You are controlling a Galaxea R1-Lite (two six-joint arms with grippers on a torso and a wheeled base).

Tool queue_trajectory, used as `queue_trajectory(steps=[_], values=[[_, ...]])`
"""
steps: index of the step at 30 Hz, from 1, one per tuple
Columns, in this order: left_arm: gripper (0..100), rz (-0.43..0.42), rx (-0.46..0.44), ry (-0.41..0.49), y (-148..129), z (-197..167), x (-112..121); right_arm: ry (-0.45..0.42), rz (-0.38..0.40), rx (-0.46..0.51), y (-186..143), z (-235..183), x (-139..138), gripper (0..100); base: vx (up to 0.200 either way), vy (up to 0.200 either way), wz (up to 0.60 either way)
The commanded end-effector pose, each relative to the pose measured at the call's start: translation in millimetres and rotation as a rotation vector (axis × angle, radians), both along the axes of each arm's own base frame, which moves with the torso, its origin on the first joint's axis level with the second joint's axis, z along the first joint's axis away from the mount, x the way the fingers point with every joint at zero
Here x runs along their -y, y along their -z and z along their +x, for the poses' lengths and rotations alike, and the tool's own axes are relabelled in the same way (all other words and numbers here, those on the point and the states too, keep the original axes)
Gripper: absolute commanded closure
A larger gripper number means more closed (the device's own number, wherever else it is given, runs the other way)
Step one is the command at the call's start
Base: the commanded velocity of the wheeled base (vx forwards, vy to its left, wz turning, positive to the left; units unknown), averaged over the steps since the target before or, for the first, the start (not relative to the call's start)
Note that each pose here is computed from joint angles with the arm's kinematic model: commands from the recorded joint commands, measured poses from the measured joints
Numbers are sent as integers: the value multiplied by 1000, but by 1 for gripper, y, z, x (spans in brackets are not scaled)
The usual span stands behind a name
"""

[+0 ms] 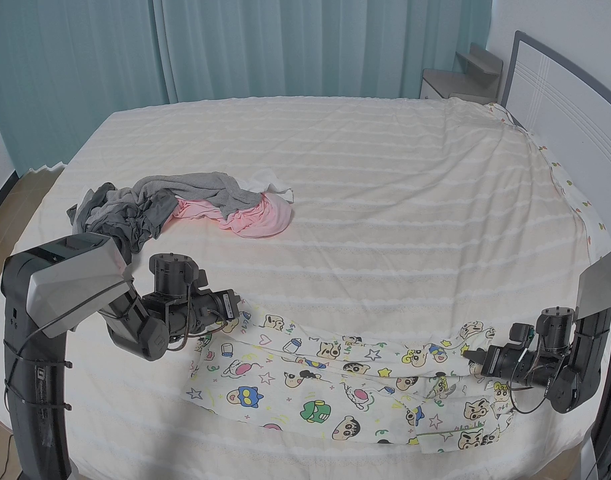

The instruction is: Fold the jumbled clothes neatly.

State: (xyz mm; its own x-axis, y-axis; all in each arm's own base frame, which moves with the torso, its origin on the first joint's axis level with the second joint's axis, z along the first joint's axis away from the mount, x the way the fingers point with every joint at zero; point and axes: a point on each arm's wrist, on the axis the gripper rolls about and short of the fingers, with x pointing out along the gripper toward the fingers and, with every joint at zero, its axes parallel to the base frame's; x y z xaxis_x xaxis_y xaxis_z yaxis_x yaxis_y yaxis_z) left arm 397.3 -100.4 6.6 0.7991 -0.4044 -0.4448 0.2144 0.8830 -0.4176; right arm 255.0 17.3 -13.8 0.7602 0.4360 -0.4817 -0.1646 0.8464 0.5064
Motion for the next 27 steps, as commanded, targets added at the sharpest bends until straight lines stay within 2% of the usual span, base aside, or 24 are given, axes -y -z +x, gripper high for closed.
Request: queue_trajectory(steps=[1, 9, 16, 19, 27], values=[[100, -10, 46, -22, -19, 1, -8, 10, 1, 45, -5, 6, 2, 100, 0, 0, 0], [100, -24, 126, -58, -32, 6, -20, 58, 10, 152, -21, 25, 12, 100, 0, 0, 0], [100, -9, 131, -93, -32, 3, -22, 63, 11, 165, -23, 27, 13, 100, 0, 0, 0], [100, -17, 165, -97, -35, 4, -22, 66, 11, 174, -24, 29, 14, 100, 0, 0, 0], [100, -9, 184, -127, -39, 5, -23, 70, 10, 236, -31, 41, 15, 100, 0, 0, 0]])
